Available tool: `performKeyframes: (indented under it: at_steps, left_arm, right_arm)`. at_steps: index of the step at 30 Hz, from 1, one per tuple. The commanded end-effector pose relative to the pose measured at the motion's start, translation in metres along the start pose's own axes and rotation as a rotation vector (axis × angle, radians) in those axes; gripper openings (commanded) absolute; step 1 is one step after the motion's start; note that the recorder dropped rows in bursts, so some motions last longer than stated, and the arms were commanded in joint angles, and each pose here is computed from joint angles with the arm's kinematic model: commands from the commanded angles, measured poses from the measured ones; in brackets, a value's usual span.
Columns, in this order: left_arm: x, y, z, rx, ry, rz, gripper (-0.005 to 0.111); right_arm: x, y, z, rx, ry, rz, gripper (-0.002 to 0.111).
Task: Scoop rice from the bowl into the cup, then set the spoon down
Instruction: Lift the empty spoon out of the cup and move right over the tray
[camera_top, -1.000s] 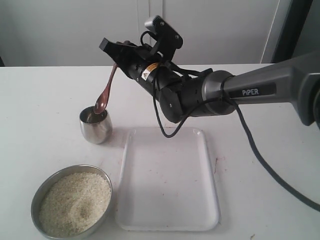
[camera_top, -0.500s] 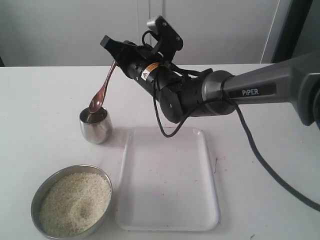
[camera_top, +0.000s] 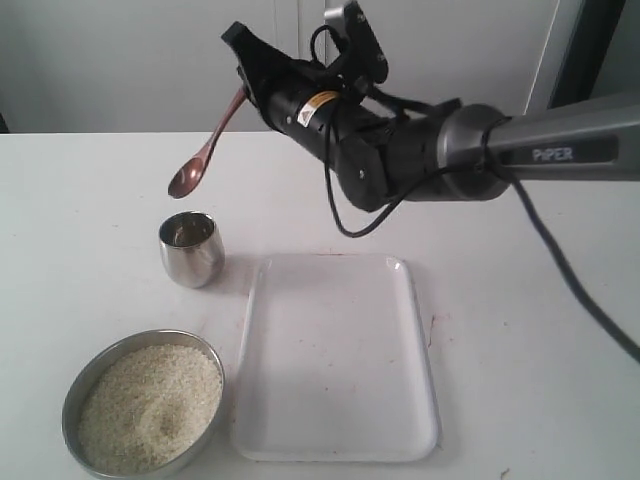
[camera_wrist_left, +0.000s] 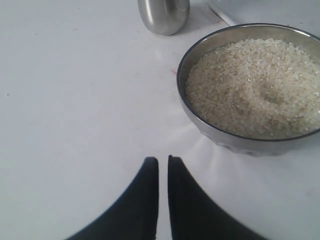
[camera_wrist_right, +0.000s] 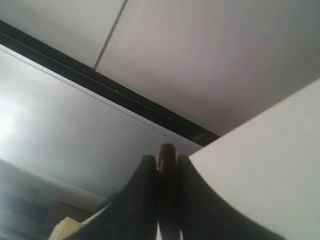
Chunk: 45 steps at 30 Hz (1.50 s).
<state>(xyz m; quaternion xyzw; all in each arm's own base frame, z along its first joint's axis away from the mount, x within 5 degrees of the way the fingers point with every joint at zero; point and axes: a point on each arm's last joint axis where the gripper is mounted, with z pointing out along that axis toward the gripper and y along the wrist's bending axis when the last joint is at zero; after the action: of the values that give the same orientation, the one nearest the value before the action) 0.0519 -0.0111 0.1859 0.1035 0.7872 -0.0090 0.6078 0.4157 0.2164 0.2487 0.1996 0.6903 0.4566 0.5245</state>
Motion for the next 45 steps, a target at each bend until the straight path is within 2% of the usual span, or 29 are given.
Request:
performKeyframes:
  at_steps: [1, 9, 14, 19, 27, 30, 34, 39, 45]
  left_arm:
    - [0.002, 0.000, 0.000, 0.000, 0.005, -0.004, 0.014]
    - [0.002, 0.000, 0.000, 0.000, 0.005, -0.004, 0.014]
    - [0.002, 0.000, 0.000, 0.000, 0.005, -0.004, 0.014]
    - [0.002, 0.000, 0.000, 0.000, 0.005, -0.004, 0.014]
    - [0.002, 0.000, 0.000, 0.000, 0.005, -0.004, 0.014]
    - [0.002, 0.000, 0.000, 0.000, 0.005, -0.004, 0.014]
    - [0.002, 0.000, 0.000, 0.000, 0.005, -0.004, 0.014]
    - [0.002, 0.000, 0.000, 0.000, 0.005, -0.004, 0.014]
    - [0.002, 0.000, 0.000, 0.000, 0.005, -0.004, 0.014]
  right_arm:
    - [-0.031, -0.006, -0.013, 0.160, 0.075, -0.046, 0.000]
    - [-0.074, -0.009, -0.042, 0.368, 0.151, -0.155, 0.000]
    - [-0.077, -0.003, -0.052, 0.402, 0.221, -0.311, 0.000]
    - [-0.069, -0.006, -0.057, 0.434, 0.348, -0.368, 0.000]
    - [-0.055, 0.000, -0.060, 0.322, 0.523, -0.438, 0.000]
    - [-0.049, 0.002, -0.062, 0.257, 0.609, -0.503, 0.000]
    - [-0.046, 0.002, -0.069, 0.142, 0.743, -0.519, 0.000]
    - [-0.060, 0.001, -0.076, 0.021, 0.796, -0.407, 0.000]
    - [-0.080, -0.016, -0.079, -0.017, 0.797, -0.197, 0.000]
